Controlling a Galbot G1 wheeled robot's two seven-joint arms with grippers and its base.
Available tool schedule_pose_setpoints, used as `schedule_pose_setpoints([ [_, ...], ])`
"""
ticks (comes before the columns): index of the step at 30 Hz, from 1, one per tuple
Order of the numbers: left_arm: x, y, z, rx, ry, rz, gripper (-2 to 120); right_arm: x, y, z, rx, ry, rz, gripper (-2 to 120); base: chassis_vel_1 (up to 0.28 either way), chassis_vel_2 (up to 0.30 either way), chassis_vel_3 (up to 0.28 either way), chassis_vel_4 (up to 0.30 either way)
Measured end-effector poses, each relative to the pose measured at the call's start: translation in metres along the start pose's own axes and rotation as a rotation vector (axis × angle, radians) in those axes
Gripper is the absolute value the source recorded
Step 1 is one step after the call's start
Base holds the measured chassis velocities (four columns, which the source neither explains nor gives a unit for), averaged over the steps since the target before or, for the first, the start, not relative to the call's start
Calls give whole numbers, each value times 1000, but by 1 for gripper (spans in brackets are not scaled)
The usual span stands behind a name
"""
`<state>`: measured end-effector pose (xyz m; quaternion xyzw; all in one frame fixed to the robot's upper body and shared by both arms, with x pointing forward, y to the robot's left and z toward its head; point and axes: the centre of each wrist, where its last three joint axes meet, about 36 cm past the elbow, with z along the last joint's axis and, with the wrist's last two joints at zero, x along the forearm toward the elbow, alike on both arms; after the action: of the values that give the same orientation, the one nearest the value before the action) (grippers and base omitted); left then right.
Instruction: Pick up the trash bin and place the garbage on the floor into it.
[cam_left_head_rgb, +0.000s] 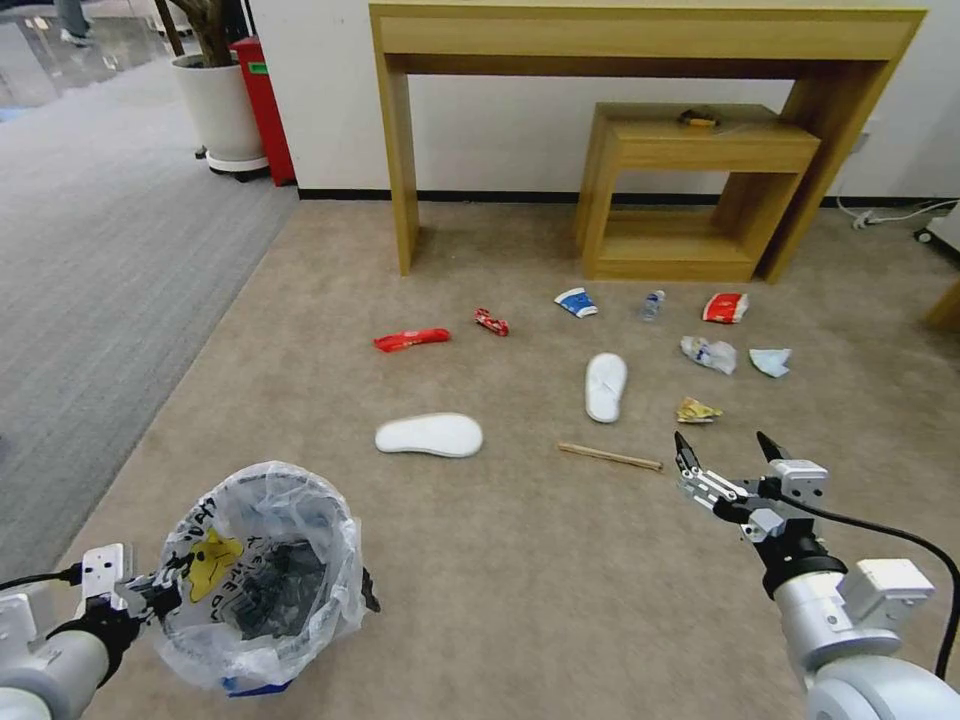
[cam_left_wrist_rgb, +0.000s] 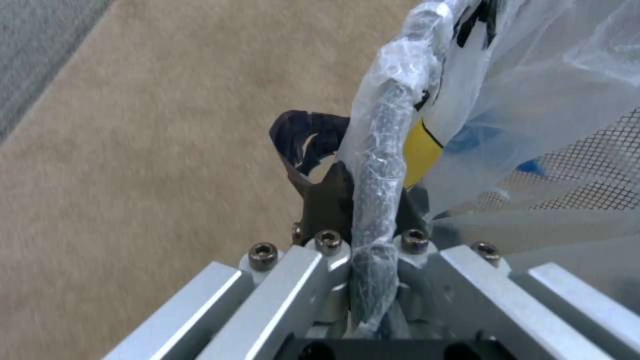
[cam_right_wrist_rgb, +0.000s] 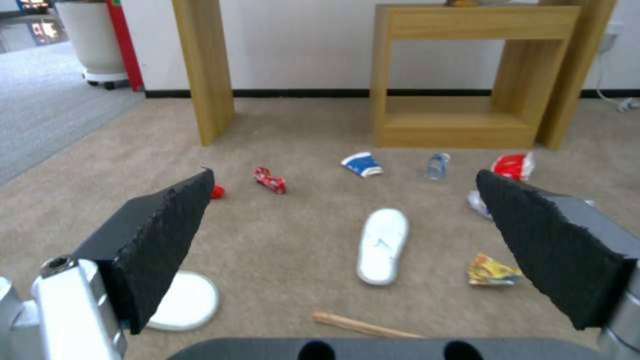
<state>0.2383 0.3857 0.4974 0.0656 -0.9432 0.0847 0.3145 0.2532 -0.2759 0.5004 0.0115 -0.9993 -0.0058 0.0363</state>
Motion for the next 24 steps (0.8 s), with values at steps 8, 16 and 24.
schedule_pose_setpoints([
  [8, 0, 0, 1, 1, 2, 7, 0, 0, 0, 3, 1, 10, 2, 100, -23, 299, 16, -314],
  [16, 1, 1, 3, 3, 7, 12, 0, -1, 0, 5, 7, 14, 3, 100, -97, 237, 89, -248],
  [24, -3, 7, 4, 12, 8, 0, 0, -3, -2, 11, 27, 33, -5, 100, -131, 212, 127, -210],
])
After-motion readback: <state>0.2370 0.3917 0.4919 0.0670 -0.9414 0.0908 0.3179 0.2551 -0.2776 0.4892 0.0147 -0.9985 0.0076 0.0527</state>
